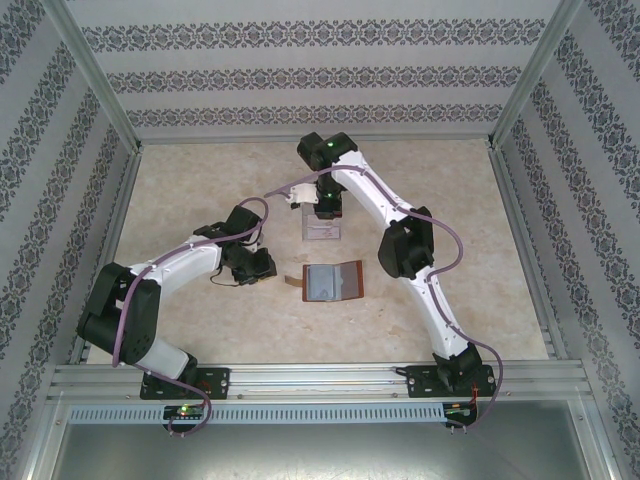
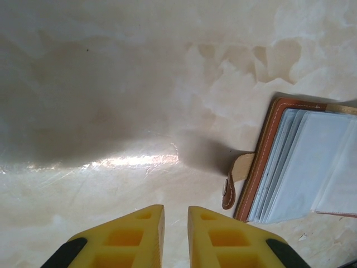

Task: Take the credit cards out of the card holder

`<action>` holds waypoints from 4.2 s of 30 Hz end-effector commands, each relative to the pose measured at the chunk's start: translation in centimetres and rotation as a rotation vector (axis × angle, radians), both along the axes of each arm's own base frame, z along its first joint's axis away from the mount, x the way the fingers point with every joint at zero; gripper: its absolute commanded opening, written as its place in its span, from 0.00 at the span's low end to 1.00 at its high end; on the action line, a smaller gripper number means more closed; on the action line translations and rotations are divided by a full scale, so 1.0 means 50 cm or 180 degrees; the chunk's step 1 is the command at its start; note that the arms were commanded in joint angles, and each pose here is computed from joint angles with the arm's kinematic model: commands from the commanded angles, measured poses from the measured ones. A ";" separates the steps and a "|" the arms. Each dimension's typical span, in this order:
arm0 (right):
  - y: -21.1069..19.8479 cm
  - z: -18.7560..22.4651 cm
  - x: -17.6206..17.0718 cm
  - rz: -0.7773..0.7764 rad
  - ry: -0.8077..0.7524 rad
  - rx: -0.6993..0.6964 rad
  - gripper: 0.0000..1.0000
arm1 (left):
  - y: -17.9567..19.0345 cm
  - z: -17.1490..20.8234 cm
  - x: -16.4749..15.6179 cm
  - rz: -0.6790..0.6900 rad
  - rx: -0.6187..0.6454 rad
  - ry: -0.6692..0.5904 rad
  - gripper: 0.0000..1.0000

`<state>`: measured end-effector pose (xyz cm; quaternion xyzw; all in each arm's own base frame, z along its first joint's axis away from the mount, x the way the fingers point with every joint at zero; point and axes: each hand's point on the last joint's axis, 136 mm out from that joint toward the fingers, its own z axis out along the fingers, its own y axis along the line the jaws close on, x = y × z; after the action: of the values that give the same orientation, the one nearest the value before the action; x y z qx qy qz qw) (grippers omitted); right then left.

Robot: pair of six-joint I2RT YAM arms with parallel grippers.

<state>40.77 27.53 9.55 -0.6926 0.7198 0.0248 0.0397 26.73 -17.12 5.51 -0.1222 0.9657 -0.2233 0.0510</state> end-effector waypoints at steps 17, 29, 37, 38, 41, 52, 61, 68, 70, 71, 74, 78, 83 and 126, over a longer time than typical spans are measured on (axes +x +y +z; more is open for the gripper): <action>0.009 -0.058 -0.021 0.0051 0.0289 -0.0041 0.06 | 0.025 0.003 -0.010 0.0121 0.0061 -0.0017 0.18; -0.002 -0.028 0.021 0.0022 -0.0073 -0.0098 0.17 | 0.025 0.004 -0.005 0.0140 0.0060 -0.0027 0.18; -0.002 -0.012 0.058 -0.0011 -0.0384 -0.0145 0.20 | 0.025 0.003 -0.006 0.0149 0.0052 -0.0022 0.18; -0.003 -0.011 0.061 -0.0017 -0.0408 -0.0153 0.20 | 0.025 0.004 -0.006 0.0144 0.0054 -0.0025 0.18; 0.001 -0.007 0.067 -0.0004 -0.0470 -0.0144 0.22 | 0.025 0.005 -0.006 0.0153 0.0051 -0.0032 0.18; 0.017 -0.026 0.081 -0.0002 -0.0567 -0.0121 0.25 | 0.024 0.004 -0.006 0.0146 0.0050 -0.0025 0.18; 0.023 -0.073 0.048 0.0028 -0.0314 -0.0140 0.27 | 0.024 0.004 -0.005 0.0154 0.0050 -0.0018 0.19; 0.022 -0.054 0.056 0.0004 -0.0415 -0.0145 0.27 | 0.023 0.007 -0.003 0.0148 0.0047 -0.0028 0.19; 0.023 -0.039 0.062 -0.0004 -0.0483 -0.0122 0.28 | 0.021 0.011 0.000 0.0143 0.0036 -0.0043 0.19; 0.024 -0.031 0.066 -0.0019 -0.0526 -0.0104 0.28 | 0.021 0.011 0.002 0.0143 0.0035 -0.0044 0.19; 0.026 -0.009 0.075 -0.0096 -0.0633 -0.0056 0.28 | 0.016 0.017 0.006 0.0118 0.0010 -0.0073 0.19; 0.032 0.014 0.083 -0.0363 -0.0698 0.0094 0.28 | 0.008 0.025 0.017 0.0095 -0.0046 -0.0114 0.18; 0.040 0.045 0.090 -0.1029 -0.0661 0.0408 0.30 | -0.005 0.030 0.030 0.0064 -0.0126 -0.0147 0.18; -0.003 0.037 -0.180 -0.4525 0.1258 0.1734 0.13 | -0.205 -0.021 0.027 -0.0706 -0.0376 0.0209 0.06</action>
<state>32.45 26.35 10.42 -0.0225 0.9610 0.2621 0.0850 28.90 -27.31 5.33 -0.0222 0.9566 -0.2904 0.0039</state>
